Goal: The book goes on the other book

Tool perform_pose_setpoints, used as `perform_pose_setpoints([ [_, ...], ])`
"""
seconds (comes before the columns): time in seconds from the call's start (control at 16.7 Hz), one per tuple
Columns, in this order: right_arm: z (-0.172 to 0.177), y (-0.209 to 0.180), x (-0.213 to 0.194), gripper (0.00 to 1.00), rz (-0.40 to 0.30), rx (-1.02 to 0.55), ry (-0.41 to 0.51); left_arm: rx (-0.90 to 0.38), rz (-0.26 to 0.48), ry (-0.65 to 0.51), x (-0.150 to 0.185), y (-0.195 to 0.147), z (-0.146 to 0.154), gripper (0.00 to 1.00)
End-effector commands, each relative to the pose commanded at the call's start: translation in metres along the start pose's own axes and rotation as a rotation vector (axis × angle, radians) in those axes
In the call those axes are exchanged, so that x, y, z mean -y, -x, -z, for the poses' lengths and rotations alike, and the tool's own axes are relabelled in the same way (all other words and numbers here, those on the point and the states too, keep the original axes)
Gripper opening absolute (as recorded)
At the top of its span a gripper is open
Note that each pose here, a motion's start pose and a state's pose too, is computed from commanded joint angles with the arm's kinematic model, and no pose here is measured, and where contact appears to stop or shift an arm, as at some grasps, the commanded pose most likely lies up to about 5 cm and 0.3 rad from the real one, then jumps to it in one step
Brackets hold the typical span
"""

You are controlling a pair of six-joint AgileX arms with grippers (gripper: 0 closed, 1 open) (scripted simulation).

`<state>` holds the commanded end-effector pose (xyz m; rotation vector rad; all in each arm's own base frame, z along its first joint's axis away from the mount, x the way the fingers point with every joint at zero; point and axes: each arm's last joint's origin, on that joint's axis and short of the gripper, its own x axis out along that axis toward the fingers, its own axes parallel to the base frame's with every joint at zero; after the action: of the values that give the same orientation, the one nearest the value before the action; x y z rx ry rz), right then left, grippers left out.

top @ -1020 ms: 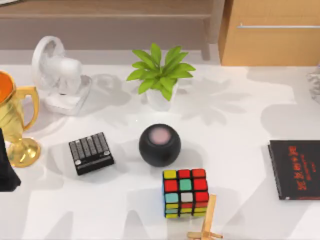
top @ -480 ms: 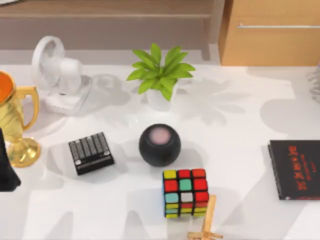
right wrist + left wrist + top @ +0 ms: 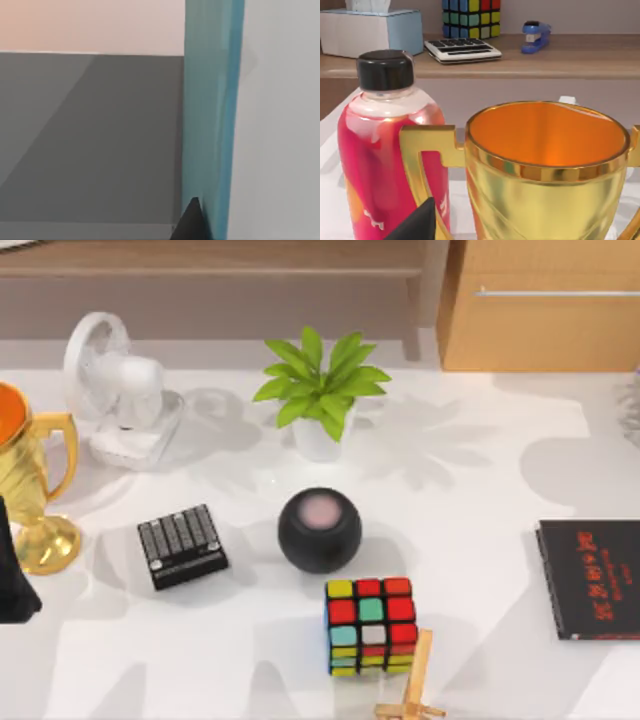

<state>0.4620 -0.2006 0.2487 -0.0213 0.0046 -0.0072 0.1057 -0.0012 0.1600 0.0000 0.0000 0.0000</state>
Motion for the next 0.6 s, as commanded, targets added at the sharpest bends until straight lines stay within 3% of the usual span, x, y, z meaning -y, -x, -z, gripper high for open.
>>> perform_pose_setpoints([
  [0.12,0.0000,0.0000,0.0000,0.02,0.000,0.000,0.000,0.000,0.000,0.000,0.0000,0.0000,0.0000,1.00],
  [0.18,0.0000,0.0000,0.0000,0.00,0.000,0.000,0.000,0.000,0.000,0.000,0.0000,0.0000,0.0000,1.00],
  [0.6,0.0000,0.0000,0.0000,0.00,0.000,0.000,0.000,0.000,0.000,0.000,0.0000,0.0000,0.0000,1.00],
])
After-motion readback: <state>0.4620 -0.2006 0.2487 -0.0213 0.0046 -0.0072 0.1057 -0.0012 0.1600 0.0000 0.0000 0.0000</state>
